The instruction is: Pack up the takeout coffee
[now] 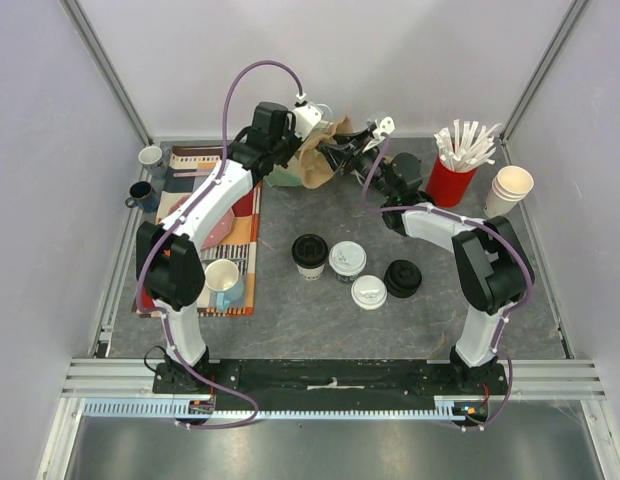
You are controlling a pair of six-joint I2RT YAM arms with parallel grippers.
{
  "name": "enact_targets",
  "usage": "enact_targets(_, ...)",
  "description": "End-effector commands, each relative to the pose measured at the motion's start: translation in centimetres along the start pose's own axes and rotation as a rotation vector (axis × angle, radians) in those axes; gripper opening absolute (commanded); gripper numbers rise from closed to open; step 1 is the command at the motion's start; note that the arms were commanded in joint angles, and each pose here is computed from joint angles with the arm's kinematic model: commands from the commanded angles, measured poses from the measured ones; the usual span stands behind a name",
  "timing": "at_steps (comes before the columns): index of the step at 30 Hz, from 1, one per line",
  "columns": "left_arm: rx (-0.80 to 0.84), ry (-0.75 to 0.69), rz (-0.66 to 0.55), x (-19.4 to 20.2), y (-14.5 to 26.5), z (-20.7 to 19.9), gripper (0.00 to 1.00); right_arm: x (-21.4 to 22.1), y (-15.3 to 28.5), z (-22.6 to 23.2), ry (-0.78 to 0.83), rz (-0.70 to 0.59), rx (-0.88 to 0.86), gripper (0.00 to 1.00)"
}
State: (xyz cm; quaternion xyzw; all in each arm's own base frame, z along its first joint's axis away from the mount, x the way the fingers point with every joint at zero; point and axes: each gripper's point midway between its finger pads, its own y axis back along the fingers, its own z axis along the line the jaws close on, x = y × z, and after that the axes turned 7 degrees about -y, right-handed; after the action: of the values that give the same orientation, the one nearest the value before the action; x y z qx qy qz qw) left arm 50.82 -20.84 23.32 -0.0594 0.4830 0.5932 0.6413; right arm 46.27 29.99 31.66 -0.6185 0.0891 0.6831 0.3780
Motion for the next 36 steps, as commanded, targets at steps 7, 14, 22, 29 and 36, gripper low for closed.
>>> enact_targets(7,0.032,0.038,-0.048,-3.5,3.1,1.5,0.02,-0.8,-1.9,-1.1,0.042,-0.058,-0.025,0.08)
enact_targets(14,0.04,0.05,-0.063,-4.2,3.3,1.4,0.02,3.2,-2.4,-1.4,0.054,0.057,0.022,0.07)
enact_targets(22,0.108,0.043,-0.064,-4.1,3.8,0.0,0.02,7.1,-2.5,-3.3,0.098,0.176,0.103,0.08)
enact_targets(29,0.099,-0.067,-0.085,-4.3,4.0,0.6,0.02,4.5,-3.8,-4.8,0.13,0.184,0.168,0.07)
enact_targets(36,0.191,0.003,-0.153,-7.0,5.2,-0.2,0.02,7.0,-4.1,-4.3,0.146,0.184,0.12,0.07)
